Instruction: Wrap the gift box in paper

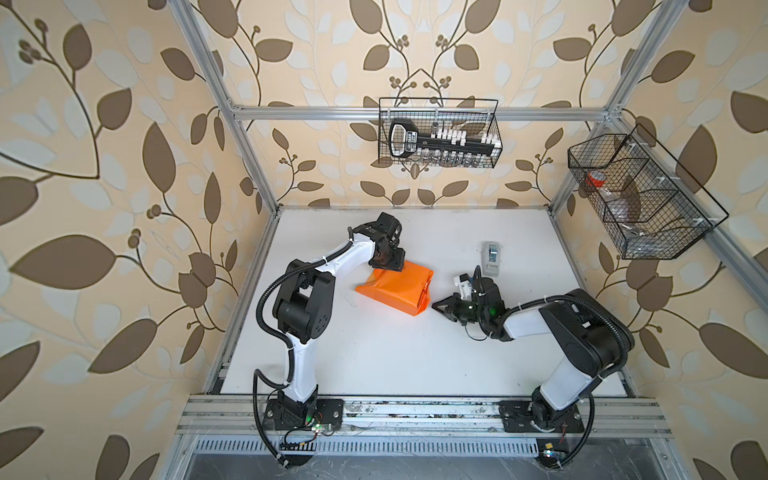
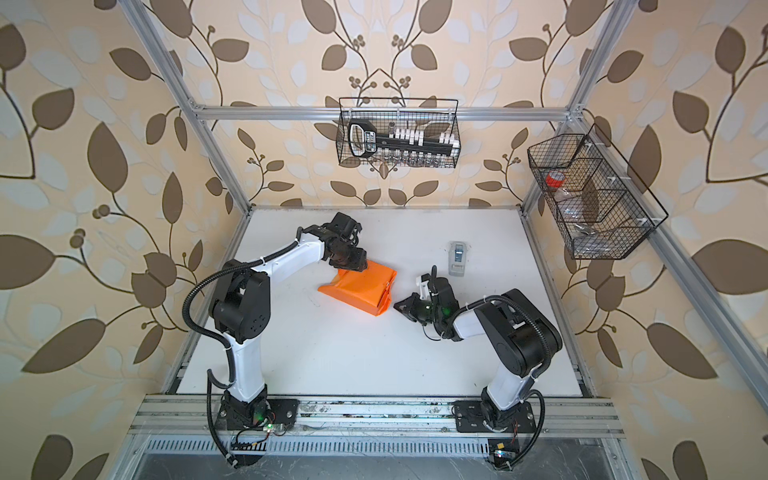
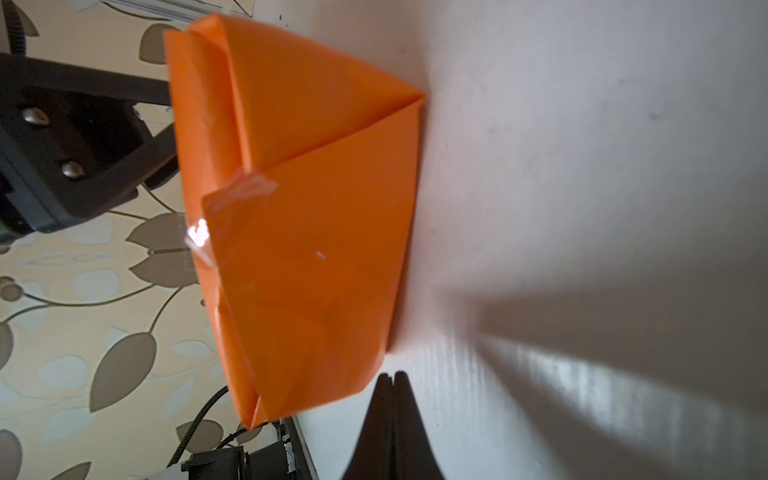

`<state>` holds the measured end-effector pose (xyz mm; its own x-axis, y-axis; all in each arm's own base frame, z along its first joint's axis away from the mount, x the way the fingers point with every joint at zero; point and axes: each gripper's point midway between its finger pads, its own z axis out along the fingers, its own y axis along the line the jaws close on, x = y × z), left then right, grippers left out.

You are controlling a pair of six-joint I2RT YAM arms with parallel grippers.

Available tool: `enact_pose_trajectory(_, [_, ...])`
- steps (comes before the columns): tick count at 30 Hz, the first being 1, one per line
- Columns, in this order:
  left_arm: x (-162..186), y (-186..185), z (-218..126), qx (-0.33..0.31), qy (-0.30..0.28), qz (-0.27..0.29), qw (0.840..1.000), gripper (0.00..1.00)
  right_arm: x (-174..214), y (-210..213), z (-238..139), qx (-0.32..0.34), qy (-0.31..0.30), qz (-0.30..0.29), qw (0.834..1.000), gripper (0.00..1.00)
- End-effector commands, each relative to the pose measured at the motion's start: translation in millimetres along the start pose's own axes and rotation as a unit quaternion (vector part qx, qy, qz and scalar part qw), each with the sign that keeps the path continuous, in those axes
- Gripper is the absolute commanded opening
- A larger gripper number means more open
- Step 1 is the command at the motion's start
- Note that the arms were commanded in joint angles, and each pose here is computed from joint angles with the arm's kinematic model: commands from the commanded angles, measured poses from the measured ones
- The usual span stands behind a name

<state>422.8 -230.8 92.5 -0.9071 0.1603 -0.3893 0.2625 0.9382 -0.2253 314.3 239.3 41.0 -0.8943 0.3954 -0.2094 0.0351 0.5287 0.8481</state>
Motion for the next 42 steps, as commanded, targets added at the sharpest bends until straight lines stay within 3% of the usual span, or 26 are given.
enact_pose_trajectory(1, [38.9,14.9,18.6,-0.047,0.074,-0.018,0.996,0.62,-9.0,16.5,5.6,-0.027,-0.006,-0.002,1.0,0.0])
enact_pose_trajectory(4, [35.5,31.4,13.4,-0.083,0.067,-0.025,0.994,0.68,-11.8,21.1,6.2,-0.032,-0.007,-0.002,0.999,0.0])
enact_pose_trajectory(9, [36.1,-5.7,24.2,0.016,0.07,0.011,0.997,0.67,-11.2,21.3,5.2,-0.032,-0.007,0.0,0.999,0.0])
enact_pose_trajectory(13, [46.7,-45.5,28.8,0.096,0.091,0.05,0.99,0.63,-8.2,23.9,2.5,-0.043,-0.007,0.006,0.999,0.0])
enact_pose_trajectory(21, [73.6,-72.6,29.4,0.128,0.11,0.075,0.983,0.64,2.8,19.3,-2.7,-0.065,-0.004,0.033,0.997,0.0])
enact_pose_trajectory(30, [88.5,-72.8,32.0,0.109,0.123,0.075,0.984,0.65,22.8,-1.4,-36.6,-0.057,-0.017,0.048,0.997,0.0])
enact_pose_trajectory(42, [100.5,-89.5,26.8,0.117,0.115,0.097,0.982,0.65,34.7,-42.1,-85.9,0.085,-0.018,-0.01,0.996,0.0])
